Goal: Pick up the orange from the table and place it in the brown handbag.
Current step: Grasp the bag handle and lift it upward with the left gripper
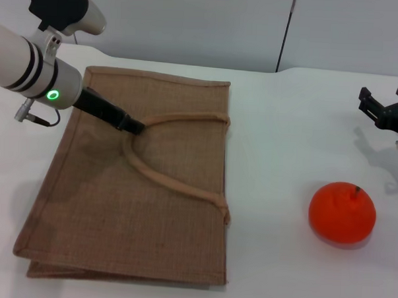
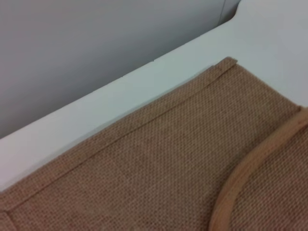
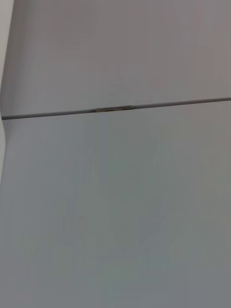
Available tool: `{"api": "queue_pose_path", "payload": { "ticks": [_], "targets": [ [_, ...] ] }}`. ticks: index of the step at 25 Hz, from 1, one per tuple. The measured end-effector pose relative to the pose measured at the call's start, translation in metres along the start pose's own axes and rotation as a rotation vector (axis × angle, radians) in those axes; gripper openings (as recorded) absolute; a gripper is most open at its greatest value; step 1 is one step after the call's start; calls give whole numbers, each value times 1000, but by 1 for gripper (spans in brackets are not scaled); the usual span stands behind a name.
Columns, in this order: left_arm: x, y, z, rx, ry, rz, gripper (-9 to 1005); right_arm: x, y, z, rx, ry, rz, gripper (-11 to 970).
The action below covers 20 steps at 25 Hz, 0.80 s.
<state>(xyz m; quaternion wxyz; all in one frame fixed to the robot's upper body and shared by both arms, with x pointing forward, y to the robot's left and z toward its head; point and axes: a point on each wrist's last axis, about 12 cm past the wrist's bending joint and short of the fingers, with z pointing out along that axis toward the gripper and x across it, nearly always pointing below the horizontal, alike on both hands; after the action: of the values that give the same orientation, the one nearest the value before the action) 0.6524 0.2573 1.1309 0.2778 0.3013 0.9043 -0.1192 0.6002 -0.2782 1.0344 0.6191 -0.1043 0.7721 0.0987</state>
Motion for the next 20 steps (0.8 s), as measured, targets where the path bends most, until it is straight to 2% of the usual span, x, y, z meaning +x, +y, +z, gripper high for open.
{"api": "queue_pose_path", "payload": {
  "ticks": [6, 11, 20],
  "targets": [
    [-1, 0, 0, -11, 19, 38, 585, 0, 0, 0, -1, -1, 0, 826],
    [-4, -5, 7, -6, 33, 68, 586, -1, 0, 1, -1, -1, -1, 826],
    [-1, -8, 14, -23, 26, 73, 586, 0, 0, 0, -2, 0, -1, 826]
  ]
}}
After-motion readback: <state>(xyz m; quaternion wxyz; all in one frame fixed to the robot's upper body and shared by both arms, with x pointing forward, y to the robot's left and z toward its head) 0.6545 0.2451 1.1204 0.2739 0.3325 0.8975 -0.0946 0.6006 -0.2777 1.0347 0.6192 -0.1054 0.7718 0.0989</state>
